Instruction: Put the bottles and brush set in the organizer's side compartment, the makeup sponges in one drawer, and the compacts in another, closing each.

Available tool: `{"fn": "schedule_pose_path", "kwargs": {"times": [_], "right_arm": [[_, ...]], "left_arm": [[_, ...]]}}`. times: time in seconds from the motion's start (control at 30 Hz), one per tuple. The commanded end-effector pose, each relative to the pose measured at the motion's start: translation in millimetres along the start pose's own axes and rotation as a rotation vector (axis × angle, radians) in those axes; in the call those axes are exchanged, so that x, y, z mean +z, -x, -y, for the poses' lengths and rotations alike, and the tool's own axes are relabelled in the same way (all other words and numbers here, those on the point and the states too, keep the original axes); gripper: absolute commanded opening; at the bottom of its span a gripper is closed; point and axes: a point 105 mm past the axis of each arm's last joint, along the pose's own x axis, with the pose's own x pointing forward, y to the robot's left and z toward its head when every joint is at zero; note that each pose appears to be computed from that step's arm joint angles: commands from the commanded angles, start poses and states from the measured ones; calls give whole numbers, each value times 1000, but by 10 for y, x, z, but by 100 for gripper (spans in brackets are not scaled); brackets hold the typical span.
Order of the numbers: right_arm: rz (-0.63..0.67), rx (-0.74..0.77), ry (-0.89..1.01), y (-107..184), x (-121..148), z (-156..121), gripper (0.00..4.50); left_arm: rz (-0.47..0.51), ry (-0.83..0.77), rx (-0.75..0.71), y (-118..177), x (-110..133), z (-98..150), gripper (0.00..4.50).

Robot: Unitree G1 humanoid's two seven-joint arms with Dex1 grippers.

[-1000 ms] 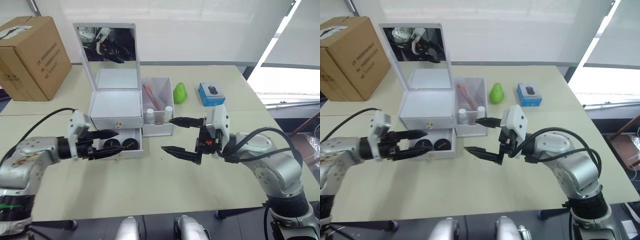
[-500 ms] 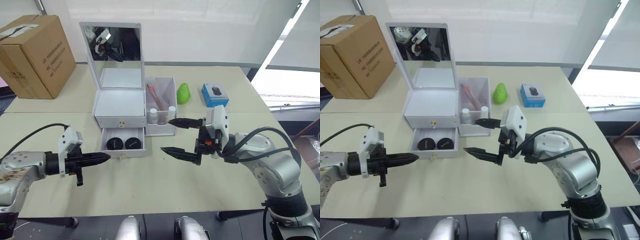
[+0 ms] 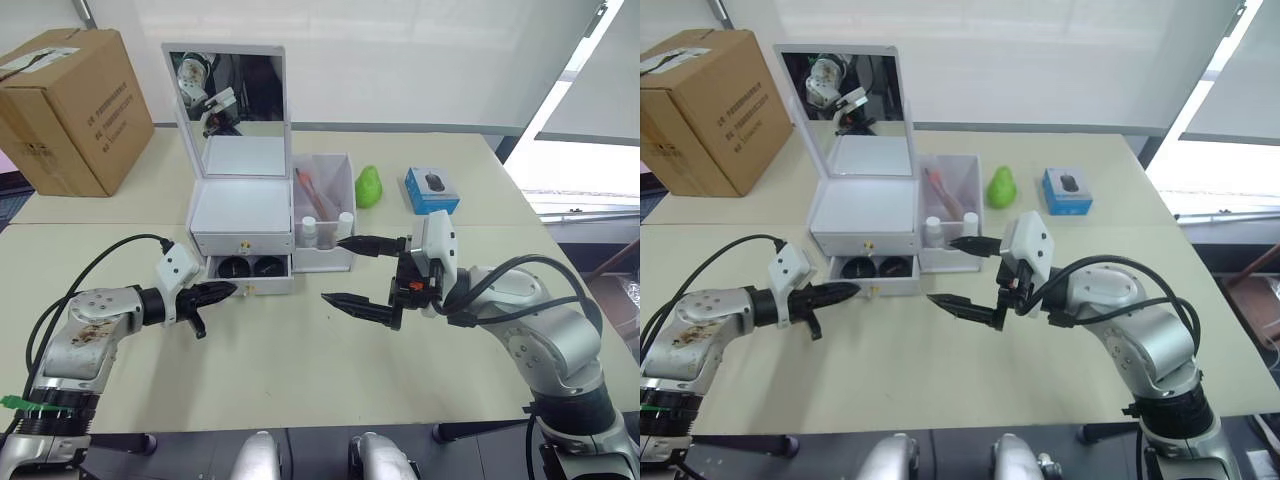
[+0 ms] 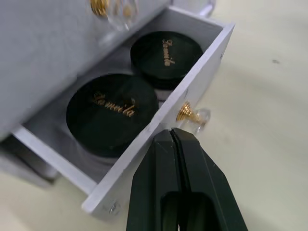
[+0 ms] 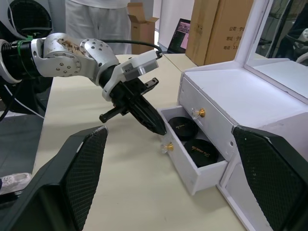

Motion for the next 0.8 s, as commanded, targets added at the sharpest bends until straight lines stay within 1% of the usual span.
{"fn": "schedule_pose_path", "kwargs": {"times": [0.03,0.2,0.47,0.8], "right_arm": [[18,2,32,11,84,-33,450],[16,-4,32,11,81,-29,450],[14,-10,29,17,74,-27,450],[12,-10,24,26,68,-28,450]], "left_arm": [[17,-53,71,-65,69,-149,3],[30,-65,98,-148,105,-236,3],[38,-72,101,-202,115,-269,3],[18,-73,134,-213,72,-324,3]]}}
